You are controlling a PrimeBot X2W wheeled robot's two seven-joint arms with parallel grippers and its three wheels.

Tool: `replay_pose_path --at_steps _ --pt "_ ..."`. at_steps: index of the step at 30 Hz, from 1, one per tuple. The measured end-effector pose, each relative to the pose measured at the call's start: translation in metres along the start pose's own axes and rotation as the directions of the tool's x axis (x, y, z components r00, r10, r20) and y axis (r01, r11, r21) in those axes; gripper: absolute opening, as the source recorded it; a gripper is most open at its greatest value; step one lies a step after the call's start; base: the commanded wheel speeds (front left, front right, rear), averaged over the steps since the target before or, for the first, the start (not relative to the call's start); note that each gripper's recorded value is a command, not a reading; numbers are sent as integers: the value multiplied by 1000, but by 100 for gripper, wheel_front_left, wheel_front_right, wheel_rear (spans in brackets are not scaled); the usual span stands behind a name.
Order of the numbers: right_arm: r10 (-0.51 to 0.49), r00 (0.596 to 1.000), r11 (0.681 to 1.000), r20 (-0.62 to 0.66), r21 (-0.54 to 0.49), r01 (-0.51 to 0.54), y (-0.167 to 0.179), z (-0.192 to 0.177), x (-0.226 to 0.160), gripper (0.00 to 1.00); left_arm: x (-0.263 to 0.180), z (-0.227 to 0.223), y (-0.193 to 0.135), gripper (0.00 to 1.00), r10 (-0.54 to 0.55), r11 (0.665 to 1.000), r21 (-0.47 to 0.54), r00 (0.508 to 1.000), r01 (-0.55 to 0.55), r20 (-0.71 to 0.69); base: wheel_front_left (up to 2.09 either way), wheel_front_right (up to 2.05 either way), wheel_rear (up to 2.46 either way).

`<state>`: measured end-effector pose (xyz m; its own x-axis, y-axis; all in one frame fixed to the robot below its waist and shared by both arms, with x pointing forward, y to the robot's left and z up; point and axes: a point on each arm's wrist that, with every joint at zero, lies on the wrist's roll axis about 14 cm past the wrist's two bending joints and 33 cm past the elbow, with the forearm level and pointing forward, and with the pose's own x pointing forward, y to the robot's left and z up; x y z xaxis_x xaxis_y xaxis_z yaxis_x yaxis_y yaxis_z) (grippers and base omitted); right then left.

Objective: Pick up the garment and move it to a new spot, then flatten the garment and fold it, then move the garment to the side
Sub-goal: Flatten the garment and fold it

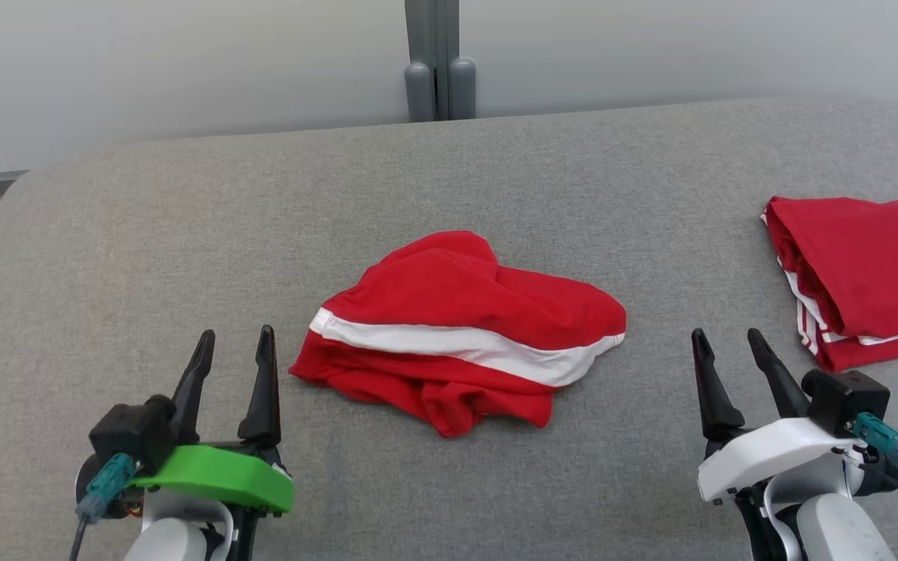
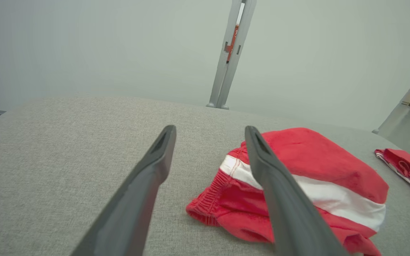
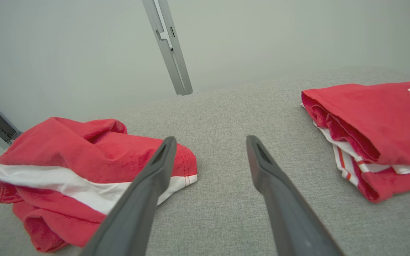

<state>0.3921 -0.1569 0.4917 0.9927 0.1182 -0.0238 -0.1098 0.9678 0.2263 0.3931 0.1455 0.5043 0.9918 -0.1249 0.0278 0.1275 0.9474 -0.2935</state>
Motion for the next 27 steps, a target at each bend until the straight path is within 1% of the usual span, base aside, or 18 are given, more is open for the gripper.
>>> replay_pose_path --at_steps 7,15,27 --pt "7 1000 1000 8 -18 -7 2 4 -4 100 -20 16 3 100 -9 999 35 996 6 83 0 0 0" --pt "3 1000 1000 -4 -17 -3 2 1 -13 100 -37 8 10 100 9 998 56 998 -13 69 0 0 0" --pt "-14 1000 1000 -2 -16 14 -4 -1 -15 100 -36 -5 10 100 14 999 50 999 -15 34 0 0 0"
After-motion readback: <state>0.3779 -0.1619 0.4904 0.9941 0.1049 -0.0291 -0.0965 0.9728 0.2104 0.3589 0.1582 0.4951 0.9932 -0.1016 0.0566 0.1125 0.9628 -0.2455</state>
